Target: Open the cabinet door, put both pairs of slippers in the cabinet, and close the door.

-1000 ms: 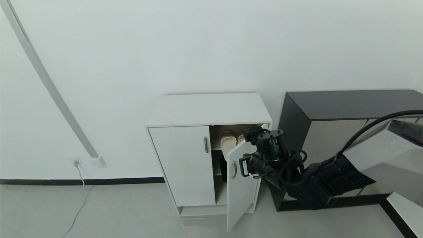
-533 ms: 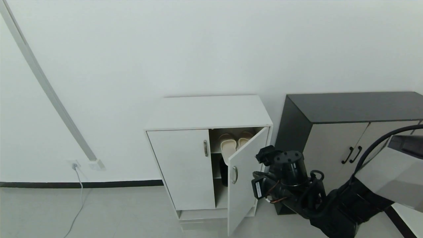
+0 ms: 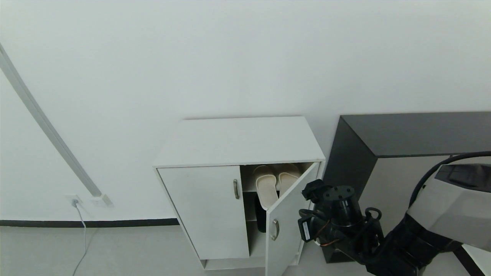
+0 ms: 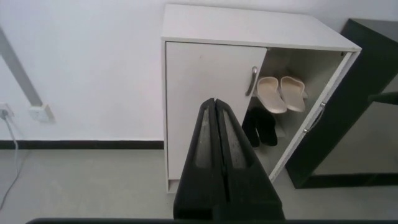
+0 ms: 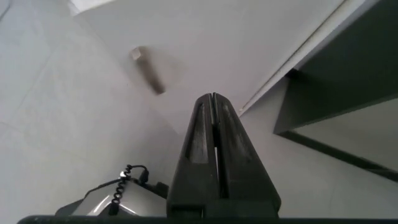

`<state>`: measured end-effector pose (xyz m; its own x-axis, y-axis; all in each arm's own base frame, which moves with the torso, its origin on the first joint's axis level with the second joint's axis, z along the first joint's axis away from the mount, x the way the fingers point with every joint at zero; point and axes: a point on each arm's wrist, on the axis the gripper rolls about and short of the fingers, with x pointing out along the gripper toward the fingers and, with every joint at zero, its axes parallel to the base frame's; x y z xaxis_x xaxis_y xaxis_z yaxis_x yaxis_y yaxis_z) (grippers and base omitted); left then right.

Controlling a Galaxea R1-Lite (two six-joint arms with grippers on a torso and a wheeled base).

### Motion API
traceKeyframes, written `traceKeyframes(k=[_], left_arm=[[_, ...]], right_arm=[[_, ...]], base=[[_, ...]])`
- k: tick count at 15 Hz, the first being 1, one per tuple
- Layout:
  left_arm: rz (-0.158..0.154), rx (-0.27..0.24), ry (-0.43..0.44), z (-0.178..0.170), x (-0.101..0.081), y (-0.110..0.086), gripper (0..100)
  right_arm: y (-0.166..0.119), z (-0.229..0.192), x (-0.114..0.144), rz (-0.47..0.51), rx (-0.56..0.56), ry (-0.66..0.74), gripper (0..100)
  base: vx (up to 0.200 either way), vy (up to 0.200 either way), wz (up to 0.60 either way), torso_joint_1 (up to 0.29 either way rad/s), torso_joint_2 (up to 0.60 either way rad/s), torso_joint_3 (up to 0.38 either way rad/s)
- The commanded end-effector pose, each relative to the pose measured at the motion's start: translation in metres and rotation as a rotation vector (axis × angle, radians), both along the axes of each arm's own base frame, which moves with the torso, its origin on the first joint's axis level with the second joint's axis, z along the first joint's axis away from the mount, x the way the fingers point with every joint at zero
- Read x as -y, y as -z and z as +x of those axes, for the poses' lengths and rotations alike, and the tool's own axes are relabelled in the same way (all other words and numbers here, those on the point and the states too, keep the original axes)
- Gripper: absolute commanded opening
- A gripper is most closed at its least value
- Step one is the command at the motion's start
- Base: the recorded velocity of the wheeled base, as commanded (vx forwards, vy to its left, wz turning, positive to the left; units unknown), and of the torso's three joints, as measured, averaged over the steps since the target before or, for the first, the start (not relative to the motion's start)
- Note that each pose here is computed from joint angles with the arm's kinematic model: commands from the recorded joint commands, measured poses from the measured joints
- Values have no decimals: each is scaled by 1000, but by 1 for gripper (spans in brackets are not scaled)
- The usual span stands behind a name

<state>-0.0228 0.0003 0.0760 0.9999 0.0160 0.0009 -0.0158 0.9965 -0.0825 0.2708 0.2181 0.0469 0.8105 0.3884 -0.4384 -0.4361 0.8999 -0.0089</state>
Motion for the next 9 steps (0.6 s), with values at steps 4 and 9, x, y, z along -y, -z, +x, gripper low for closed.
traceKeyframes(k=[4, 9], left_arm=[[1, 1, -1, 0, 0, 0, 0], [1, 1, -2, 0, 0, 0, 0]], right_arm=[[13, 23, -14, 39, 12, -32, 0], [26, 51, -29, 60, 37, -28, 0]], base=[[0, 0, 0, 0, 0, 0], [0, 0, 0, 0, 0, 0]])
